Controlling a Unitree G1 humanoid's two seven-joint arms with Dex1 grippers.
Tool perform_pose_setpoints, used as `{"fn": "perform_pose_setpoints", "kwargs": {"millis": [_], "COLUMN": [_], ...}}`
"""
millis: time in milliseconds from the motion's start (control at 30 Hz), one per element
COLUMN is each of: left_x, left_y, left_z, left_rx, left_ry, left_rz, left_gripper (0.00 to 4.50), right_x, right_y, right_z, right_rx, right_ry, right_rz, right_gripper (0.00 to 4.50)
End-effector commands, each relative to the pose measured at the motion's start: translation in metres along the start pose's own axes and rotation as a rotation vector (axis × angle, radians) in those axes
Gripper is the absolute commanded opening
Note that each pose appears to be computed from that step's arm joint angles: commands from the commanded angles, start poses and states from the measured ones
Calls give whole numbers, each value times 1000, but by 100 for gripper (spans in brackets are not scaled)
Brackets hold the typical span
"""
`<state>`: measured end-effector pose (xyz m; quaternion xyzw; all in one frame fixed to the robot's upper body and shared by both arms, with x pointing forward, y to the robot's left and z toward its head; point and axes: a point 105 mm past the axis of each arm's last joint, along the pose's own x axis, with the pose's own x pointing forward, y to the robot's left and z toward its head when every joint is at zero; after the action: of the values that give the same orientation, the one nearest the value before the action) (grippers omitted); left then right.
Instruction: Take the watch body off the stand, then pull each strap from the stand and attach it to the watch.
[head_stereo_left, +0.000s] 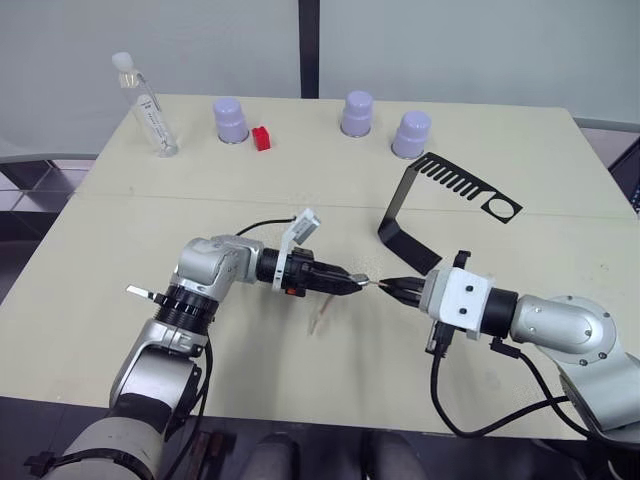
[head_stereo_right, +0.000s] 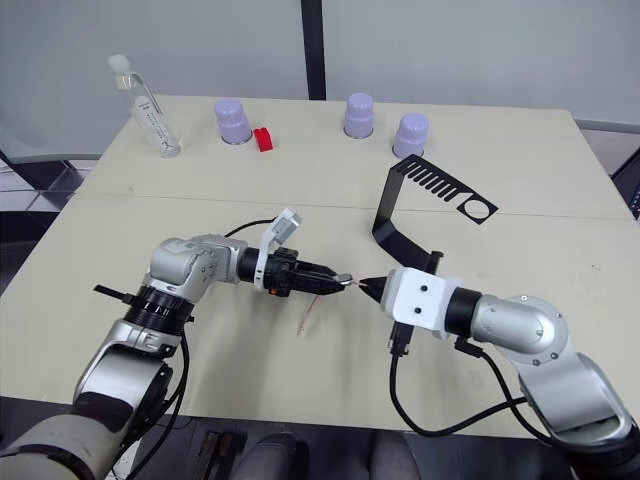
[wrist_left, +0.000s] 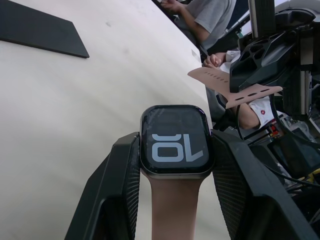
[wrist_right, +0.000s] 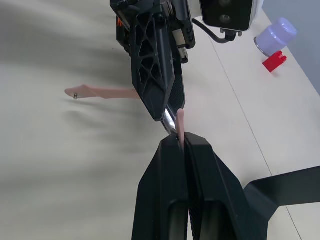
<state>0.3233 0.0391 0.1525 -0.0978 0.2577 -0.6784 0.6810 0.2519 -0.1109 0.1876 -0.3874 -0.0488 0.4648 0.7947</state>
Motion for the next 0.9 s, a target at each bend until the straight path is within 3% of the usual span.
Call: {"fn": "perform_pose_setpoints", "kwargs": {"millis": [33,900], "left_x": [-1,2], "left_y": [-9,-13], "left_z": [17,18], "left_rx": [46,49], "left_ry": [-30,-39], "left_rz": [-31,-44], "left_gripper": [158,158], "right_x": [-3,1], "right_y": [-4,-10], "right_z": [6,3], "right_rx": [-48,-59], "right_ry": [-8,10], "right_rz": [-18,-24], "right_gripper": [0,0]}}
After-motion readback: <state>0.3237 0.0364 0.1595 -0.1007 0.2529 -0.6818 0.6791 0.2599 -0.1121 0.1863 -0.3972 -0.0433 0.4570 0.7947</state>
